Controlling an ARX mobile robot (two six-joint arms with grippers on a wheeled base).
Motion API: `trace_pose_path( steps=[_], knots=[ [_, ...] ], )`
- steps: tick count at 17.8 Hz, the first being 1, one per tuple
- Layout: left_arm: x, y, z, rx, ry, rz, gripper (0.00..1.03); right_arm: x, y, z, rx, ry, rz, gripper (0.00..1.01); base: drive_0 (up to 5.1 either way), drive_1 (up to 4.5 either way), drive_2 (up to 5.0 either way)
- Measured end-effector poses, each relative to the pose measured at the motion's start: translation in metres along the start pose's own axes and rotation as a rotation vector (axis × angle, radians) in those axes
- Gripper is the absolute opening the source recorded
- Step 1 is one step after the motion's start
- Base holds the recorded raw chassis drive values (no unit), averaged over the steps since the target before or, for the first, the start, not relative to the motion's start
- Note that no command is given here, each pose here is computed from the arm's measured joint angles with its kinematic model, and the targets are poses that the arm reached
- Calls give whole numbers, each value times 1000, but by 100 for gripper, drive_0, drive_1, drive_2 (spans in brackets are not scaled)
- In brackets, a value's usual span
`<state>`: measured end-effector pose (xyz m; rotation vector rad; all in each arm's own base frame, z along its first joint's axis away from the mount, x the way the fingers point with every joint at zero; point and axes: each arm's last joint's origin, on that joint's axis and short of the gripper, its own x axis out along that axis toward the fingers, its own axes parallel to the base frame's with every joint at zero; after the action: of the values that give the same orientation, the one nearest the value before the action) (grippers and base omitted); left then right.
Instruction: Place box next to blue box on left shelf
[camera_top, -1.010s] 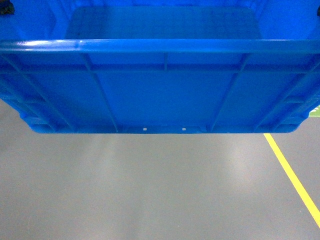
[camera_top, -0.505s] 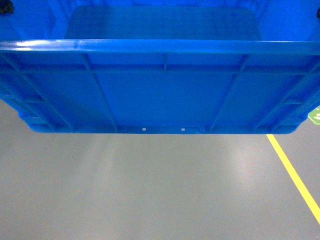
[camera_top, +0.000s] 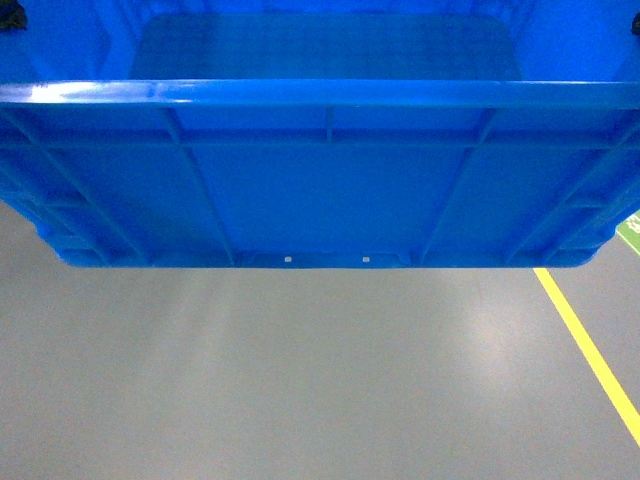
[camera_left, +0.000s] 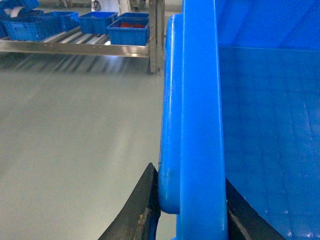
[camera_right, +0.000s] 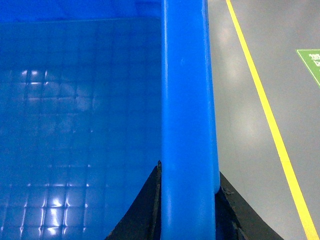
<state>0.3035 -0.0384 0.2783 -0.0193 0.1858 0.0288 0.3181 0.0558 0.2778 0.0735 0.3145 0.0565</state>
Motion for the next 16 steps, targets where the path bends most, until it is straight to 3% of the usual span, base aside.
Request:
trace_pose_path(
  steps=[16],
  knots=[
    [0, 0, 0, 2, -2, 0, 20, 0, 0, 0, 1, 4, -1, 20, 1, 427, -425]
  ],
)
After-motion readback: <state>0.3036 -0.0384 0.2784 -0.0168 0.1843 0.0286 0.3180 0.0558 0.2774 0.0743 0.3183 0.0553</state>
